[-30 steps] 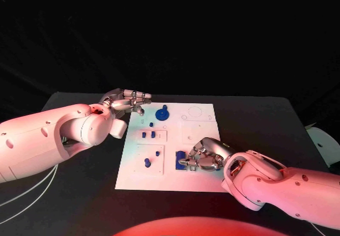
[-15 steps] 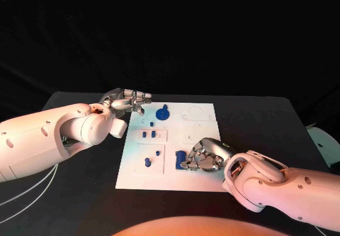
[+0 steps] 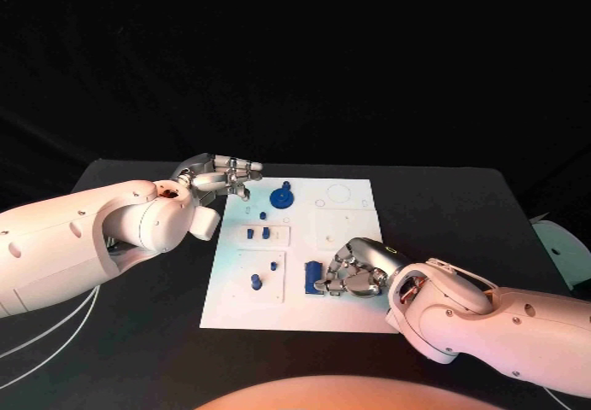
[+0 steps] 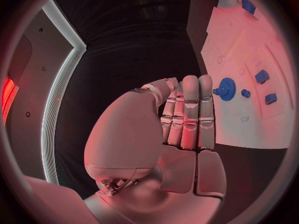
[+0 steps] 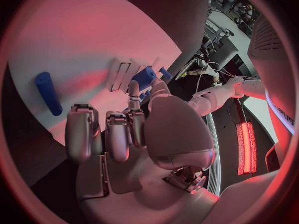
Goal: Assemble the parts on the task board
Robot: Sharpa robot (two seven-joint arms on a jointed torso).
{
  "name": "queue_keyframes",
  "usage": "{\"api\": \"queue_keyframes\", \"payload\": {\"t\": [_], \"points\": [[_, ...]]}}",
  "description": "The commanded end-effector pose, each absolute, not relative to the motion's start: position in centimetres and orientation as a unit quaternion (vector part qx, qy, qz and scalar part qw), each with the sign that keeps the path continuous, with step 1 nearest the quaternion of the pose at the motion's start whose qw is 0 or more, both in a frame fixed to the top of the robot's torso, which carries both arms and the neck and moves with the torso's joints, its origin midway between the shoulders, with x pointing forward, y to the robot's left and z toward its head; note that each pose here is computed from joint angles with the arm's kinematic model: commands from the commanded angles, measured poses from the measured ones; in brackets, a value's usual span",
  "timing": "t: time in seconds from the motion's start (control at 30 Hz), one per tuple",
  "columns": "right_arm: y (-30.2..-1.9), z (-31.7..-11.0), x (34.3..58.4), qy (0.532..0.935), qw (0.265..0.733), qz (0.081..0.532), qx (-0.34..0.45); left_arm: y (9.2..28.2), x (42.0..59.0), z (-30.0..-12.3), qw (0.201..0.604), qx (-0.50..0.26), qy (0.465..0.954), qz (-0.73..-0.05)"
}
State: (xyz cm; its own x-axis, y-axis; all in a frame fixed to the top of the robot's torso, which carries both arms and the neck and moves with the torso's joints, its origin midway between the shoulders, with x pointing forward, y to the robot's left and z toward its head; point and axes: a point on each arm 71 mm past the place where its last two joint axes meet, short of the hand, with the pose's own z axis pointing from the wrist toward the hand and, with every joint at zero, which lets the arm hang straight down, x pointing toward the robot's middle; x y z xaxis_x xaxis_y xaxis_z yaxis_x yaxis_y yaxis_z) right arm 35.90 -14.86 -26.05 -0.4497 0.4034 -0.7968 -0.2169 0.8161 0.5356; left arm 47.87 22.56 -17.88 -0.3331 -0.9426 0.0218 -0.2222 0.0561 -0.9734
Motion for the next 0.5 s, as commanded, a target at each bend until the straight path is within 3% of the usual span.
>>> {"api": "queue_keyframes", "payload": {"t": [0.03, 0.5], "points": [[-14.98, -26.24, 36.01, 0.803, 0.523, 0.283, 0.042, 22.29, 47.83, -17.78, 0.346, -0.453, 0.638, -0.518], [-15.02, -26.16, 35.90, 0.804, 0.521, 0.287, 0.035, 22.33, 47.84, -17.80, 0.345, -0.453, 0.638, -0.517]]}}
